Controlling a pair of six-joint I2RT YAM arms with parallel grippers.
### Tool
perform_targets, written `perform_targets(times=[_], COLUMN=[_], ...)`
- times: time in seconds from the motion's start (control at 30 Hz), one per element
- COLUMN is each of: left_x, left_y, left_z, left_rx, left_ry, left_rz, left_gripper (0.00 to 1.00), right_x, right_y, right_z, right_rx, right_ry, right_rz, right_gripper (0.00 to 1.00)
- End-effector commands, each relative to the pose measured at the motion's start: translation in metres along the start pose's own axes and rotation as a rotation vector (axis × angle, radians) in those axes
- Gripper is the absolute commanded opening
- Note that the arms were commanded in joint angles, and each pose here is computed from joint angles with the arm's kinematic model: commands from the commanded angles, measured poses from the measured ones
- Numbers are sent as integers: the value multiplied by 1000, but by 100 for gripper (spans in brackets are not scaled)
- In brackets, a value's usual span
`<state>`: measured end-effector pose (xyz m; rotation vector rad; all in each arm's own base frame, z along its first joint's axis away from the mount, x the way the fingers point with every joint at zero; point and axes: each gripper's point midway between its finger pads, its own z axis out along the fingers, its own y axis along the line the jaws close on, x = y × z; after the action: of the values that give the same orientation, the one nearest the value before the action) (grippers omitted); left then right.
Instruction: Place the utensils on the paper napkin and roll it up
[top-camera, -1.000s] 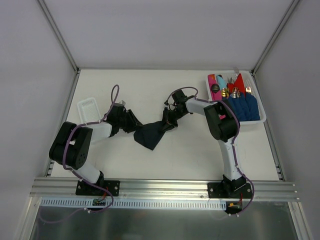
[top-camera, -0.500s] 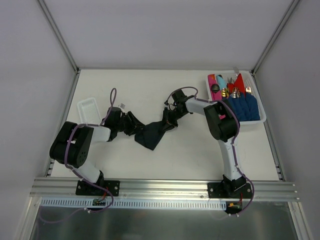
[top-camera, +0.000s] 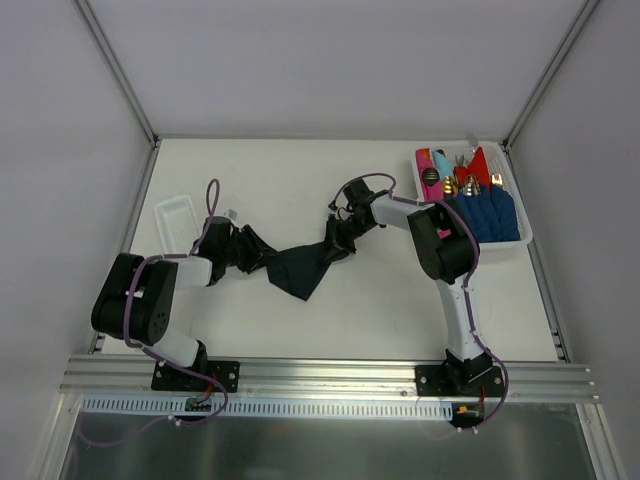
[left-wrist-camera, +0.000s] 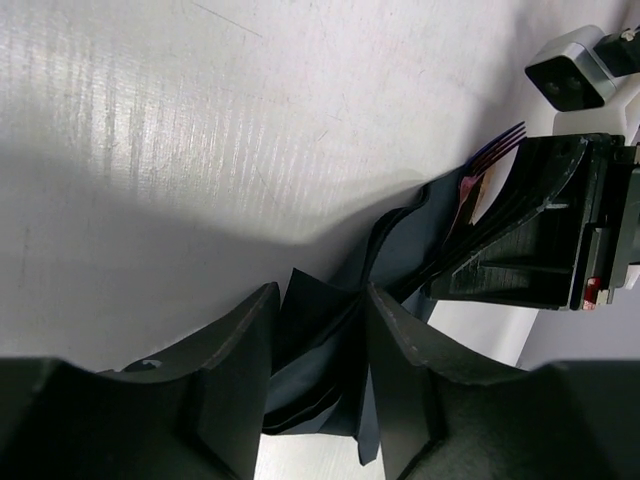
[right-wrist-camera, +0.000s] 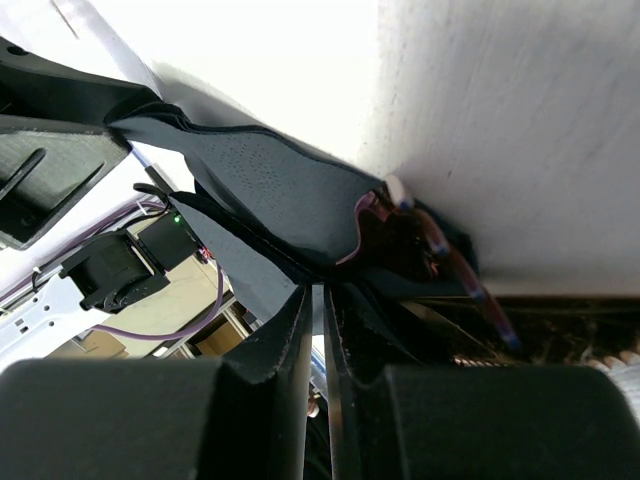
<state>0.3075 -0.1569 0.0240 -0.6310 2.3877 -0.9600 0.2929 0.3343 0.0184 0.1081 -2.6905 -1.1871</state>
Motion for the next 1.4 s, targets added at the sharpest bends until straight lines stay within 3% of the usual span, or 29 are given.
perform_targets(times=[0.0, 0.4, 0.67, 0.93, 0.97, 1.0, 1.13, 1.37], left_x=[25, 2, -1, -1, -1, 0, 12, 41], left_y=[42, 15, -9, -24, -23, -20, 1, 34], left_z=[1, -17, -19, -19, -19, -19, -20, -30], left_rx=[-120, -56, 24, 86, 75, 65, -3, -47], left_ry=[74, -42, -11, 11, 10, 9, 4, -4], left_rz=[-30, 34, 60, 48, 39, 27, -61, -170], left_gripper=[40, 12, 0, 0, 2, 12, 26, 38], right_x=[-5, -5, -4, -4, -4, -4, -4, -3], right_y=[-26, -27, -27, -27, -27, -27, -27, -27], right_z=[6, 6, 7, 7, 7, 7, 7, 8], right_rx=[113, 122, 124, 129, 130, 130, 131, 134], right_ry=[-24, -23, -21, -21, -23, -22, -20, -18], right_rz=[-13, -13, -17, -19, -18, -23, -17, -15], right_gripper=[13, 12, 12, 12, 12, 12, 12, 12])
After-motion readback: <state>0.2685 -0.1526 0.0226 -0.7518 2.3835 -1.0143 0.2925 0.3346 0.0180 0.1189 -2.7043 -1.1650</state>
